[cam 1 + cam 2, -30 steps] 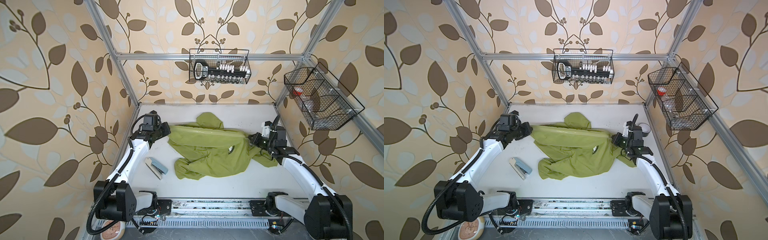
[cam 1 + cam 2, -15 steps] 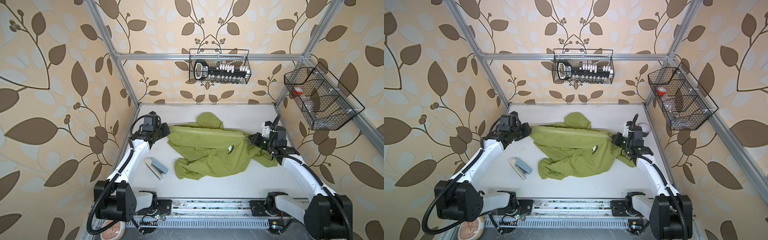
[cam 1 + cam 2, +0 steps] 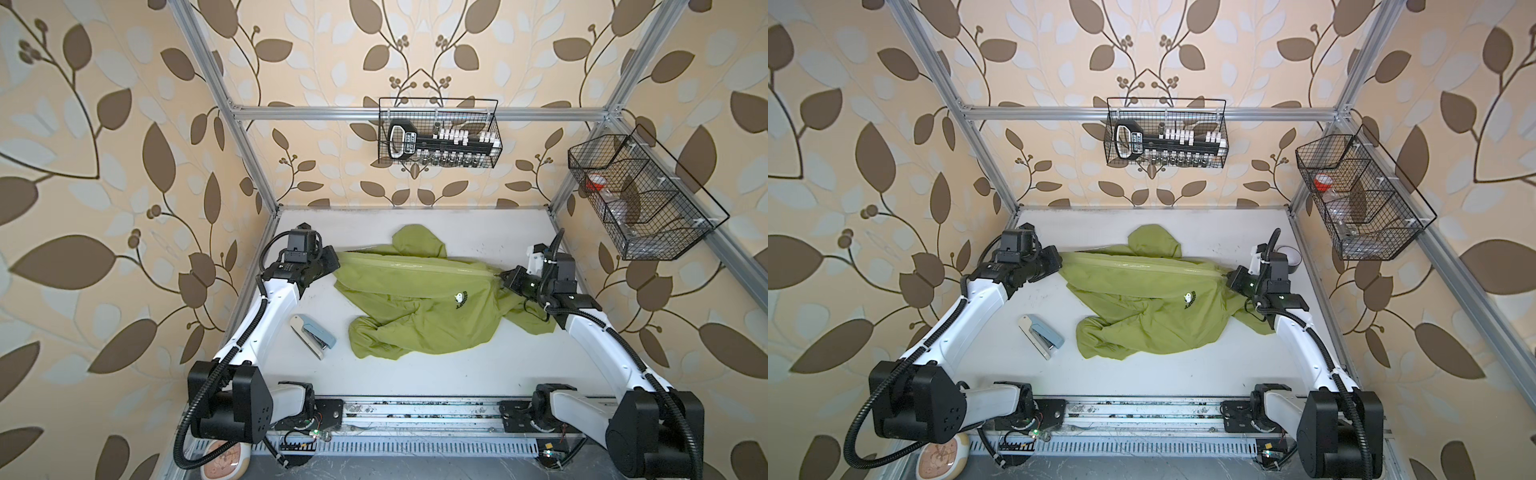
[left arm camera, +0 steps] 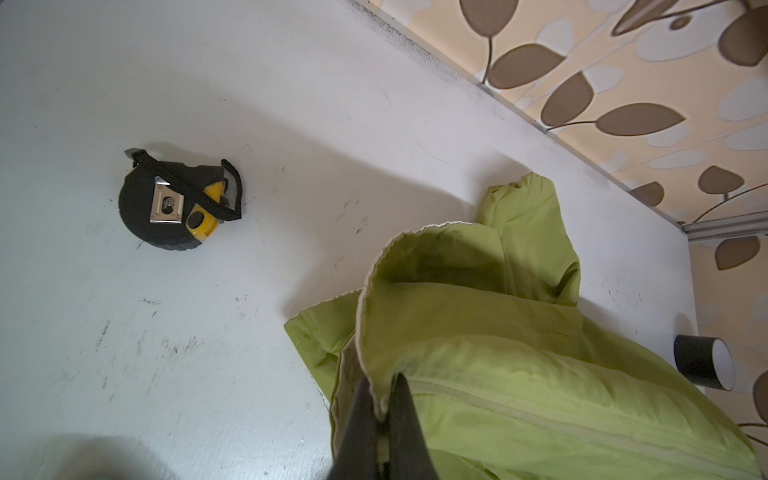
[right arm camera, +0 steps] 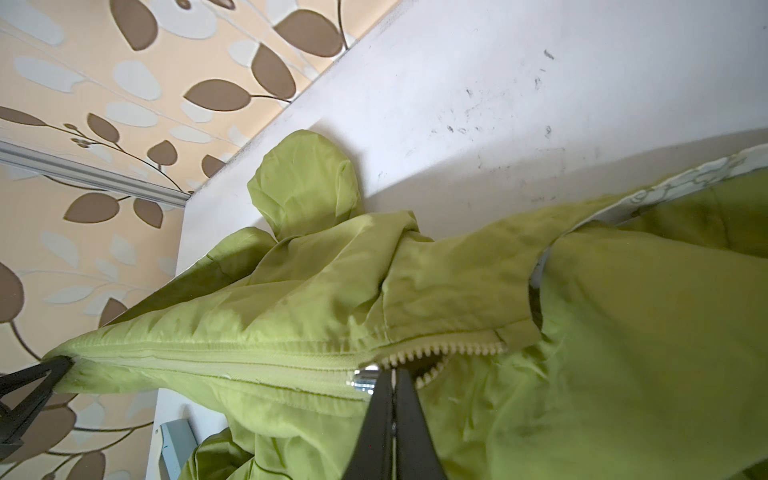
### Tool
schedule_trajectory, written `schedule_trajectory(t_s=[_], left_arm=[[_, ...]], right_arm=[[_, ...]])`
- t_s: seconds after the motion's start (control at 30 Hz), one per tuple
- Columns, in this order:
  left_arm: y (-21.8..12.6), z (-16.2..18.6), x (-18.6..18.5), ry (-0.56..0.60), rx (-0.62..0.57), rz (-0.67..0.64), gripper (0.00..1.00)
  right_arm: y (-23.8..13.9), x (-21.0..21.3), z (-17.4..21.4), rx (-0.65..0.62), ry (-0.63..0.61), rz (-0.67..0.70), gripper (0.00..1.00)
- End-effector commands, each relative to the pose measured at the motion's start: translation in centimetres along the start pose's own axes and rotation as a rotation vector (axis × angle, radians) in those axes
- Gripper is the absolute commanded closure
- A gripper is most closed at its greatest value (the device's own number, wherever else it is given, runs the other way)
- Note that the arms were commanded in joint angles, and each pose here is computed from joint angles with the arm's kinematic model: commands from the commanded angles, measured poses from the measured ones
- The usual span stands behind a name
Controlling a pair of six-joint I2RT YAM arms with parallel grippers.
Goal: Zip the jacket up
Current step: 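Draw the right gripper with the slider toward the hood, closing the zipper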
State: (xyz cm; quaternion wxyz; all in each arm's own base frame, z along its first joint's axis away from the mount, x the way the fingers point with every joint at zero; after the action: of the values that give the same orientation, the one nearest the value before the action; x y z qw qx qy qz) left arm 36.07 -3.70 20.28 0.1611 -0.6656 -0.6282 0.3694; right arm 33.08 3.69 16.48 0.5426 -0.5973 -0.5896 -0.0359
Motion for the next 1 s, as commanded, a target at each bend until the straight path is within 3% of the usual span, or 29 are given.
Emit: schedule_trajectory(t_s=[0.0,0.97], left_arm=[[-0.7,-1.4,0.8,-0.014,-0.067,-0.047,1.0],[-0.8,-1.4,0.9,-0.006,-0.068,-0.052,1.0]], right_arm=[[-0.9,-0.3,-1.2,-0.051,-0.015,0.028,1.0],[-2.1,-2.5,-2.3,-0.083,0.009,0.088,1.0]])
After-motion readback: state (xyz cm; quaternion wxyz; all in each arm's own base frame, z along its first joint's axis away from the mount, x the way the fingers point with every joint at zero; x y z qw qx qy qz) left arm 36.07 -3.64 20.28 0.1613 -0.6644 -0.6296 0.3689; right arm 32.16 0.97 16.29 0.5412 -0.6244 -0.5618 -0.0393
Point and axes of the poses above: each gripper's point midway between its finger pads, its own y axis out along the fingers, its own x axis along the line the jaws close on, z = x × y, the point moved 1 cm from there along -y, back along the fingers, and after that the axes turned 14 degrees about y, right-handed, at the moved point
